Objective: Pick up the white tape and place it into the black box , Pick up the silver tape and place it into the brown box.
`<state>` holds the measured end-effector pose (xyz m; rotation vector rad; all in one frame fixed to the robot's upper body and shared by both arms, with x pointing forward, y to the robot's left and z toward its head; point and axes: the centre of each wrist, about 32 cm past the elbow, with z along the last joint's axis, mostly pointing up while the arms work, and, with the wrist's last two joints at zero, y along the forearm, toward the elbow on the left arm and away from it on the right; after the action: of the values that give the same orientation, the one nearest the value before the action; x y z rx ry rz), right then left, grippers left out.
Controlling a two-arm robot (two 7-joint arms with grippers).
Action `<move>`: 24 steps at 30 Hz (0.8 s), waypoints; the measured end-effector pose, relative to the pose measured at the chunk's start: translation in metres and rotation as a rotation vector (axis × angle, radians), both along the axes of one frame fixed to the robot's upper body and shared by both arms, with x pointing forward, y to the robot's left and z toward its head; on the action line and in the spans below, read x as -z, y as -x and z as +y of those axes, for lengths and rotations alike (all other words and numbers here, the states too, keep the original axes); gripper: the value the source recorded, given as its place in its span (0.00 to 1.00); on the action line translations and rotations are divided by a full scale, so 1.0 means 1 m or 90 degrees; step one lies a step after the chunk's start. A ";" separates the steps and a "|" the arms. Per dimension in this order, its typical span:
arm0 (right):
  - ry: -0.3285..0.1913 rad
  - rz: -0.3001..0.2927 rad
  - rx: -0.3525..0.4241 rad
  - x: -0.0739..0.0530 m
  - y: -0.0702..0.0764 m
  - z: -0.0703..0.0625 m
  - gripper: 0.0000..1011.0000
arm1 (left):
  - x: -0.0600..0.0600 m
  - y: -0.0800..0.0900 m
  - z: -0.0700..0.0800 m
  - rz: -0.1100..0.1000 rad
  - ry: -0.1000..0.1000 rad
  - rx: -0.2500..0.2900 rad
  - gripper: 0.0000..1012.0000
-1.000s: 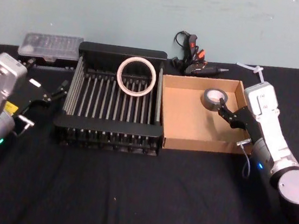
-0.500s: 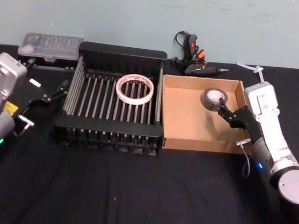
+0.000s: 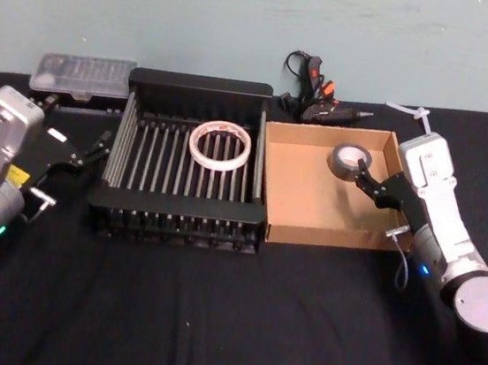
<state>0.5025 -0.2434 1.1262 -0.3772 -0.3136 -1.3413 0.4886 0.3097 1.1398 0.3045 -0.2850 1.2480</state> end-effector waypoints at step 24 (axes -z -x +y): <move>0.000 0.000 0.000 0.000 0.000 0.000 0.99 | 0.000 0.000 0.000 0.000 0.000 0.000 0.99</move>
<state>0.5025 -0.2435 1.1262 -0.3774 -0.3138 -1.3414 0.4886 0.3097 1.1398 0.3044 -0.2851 1.2480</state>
